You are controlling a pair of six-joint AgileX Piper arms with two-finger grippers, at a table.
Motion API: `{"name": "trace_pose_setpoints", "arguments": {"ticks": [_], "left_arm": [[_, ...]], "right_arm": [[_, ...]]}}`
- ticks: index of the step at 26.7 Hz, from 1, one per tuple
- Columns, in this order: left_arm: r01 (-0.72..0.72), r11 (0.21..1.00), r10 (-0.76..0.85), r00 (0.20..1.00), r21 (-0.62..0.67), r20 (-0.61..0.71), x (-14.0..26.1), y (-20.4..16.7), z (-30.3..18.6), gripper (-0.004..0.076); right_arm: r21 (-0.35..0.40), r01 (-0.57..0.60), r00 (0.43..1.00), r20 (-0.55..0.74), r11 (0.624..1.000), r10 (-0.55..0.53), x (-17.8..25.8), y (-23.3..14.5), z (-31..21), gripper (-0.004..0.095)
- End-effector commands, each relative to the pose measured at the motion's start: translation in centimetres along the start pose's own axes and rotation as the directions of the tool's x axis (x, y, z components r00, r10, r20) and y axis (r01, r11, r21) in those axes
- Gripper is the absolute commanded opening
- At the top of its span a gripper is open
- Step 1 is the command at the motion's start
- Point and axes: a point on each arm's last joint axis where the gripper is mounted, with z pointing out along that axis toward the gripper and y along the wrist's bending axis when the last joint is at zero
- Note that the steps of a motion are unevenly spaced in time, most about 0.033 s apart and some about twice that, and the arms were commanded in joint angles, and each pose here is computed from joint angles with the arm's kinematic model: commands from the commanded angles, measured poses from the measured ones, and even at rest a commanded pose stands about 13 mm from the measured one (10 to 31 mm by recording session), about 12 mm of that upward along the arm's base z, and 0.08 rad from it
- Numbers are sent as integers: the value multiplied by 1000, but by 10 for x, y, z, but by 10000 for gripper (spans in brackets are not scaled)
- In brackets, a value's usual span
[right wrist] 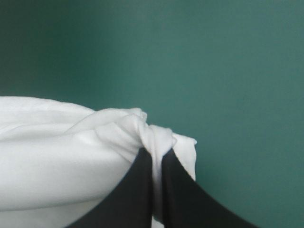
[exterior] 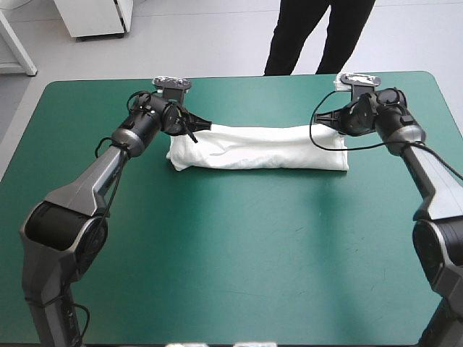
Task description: Fold the cloth
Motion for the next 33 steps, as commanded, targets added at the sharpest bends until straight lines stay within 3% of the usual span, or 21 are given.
{"name": "trace_pose_setpoints", "arguments": {"ticks": [1, 9, 12, 15, 19, 22, 29, 31, 32, 33], "left_arm": [[0, 1000, -1, 995, 11, 100, -20, 0, -3, -10], [-11, 1000, 10, 998, 12, 61, -12, -6, 47, -9], [-8, 1000, 7, 998, 16, 55, -10, -7, 52, 23], [-8, 1000, 8, 999, 17, 48, -10, -7, 51, 171], [-8, 1000, 8, 1000, -5, 4, -11, -5, 45, 427], [-7, 1000, 6, 1000, -25, -25, -15, -3, 34, 513], [-13, 999, 17, 997, -49, 71, -34, 5, -18, 476], [-47, 999, 48, 991, -4, 126, -40, -1, -42, 118], [-115, 992, 105, 977, 43, 188, -45, -15, -57, 12], [-126, 990, 108, 970, 71, 217, -46, -22, -62, 11]], "right_arm": [[-15, -8, 995, 98, 1000, 10, -23, -1, -1, -17], [-11, -26, 1000, 18, 1000, 26, -21, 0, 44, -17], [-36, 44, 999, -2, 998, -44, -19, 3, 47, 1], [-55, 96, 995, -24, 994, -98, -17, 4, 47, 140], [-59, 90, 994, -54, 994, -93, -15, 4, 45, 483], [-58, 53, 998, -41, 997, -55, -17, 5, 37, 589], [-58, 13, 998, 61, 998, -9, -34, -10, -18, 538], [-62, -45, 997, 64, 997, 49, -37, -25, -36, 538], [-69, -85, 994, 67, 994, 90, -38, -36, -48, 538], [-71, -97, 992, 69, 993, 102, -39, -41, -54, 535]]}}
